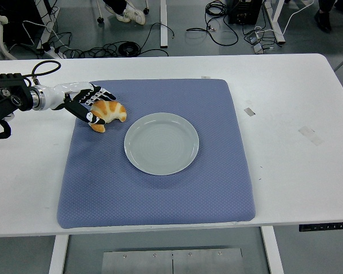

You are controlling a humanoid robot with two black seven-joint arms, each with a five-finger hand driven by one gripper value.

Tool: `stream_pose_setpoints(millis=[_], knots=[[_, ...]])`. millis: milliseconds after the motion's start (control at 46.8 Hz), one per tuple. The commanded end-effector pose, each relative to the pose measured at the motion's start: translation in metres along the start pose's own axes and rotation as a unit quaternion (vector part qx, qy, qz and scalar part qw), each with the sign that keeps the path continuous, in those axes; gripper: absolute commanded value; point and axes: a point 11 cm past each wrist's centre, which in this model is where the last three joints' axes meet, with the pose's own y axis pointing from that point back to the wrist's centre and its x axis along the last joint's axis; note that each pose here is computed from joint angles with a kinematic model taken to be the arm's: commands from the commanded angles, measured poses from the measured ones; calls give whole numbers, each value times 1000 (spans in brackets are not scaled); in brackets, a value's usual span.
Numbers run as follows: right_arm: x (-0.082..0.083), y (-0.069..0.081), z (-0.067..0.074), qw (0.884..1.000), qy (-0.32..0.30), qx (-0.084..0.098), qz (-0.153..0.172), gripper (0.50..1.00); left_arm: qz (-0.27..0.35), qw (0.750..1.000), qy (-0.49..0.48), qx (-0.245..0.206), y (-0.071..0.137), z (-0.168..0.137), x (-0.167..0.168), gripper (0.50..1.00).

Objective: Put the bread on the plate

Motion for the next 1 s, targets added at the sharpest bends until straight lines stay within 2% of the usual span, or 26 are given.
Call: stream_pose_setpoints(millis=[0,363,726,983], knots=[[0,0,1,1000,0,0,0,1000,2,1000,0,0,0,0,1,807],[0,0,0,1000,0,0,0,1000,1,1000,0,0,0,0,1,746],[0,0,1,1000,0,0,0,1000,-5,1000,2,1,1,-1,-1,648],[0,0,1,1000,0,-1,1,1000,1,1000,5,-5,2,4,5,637]])
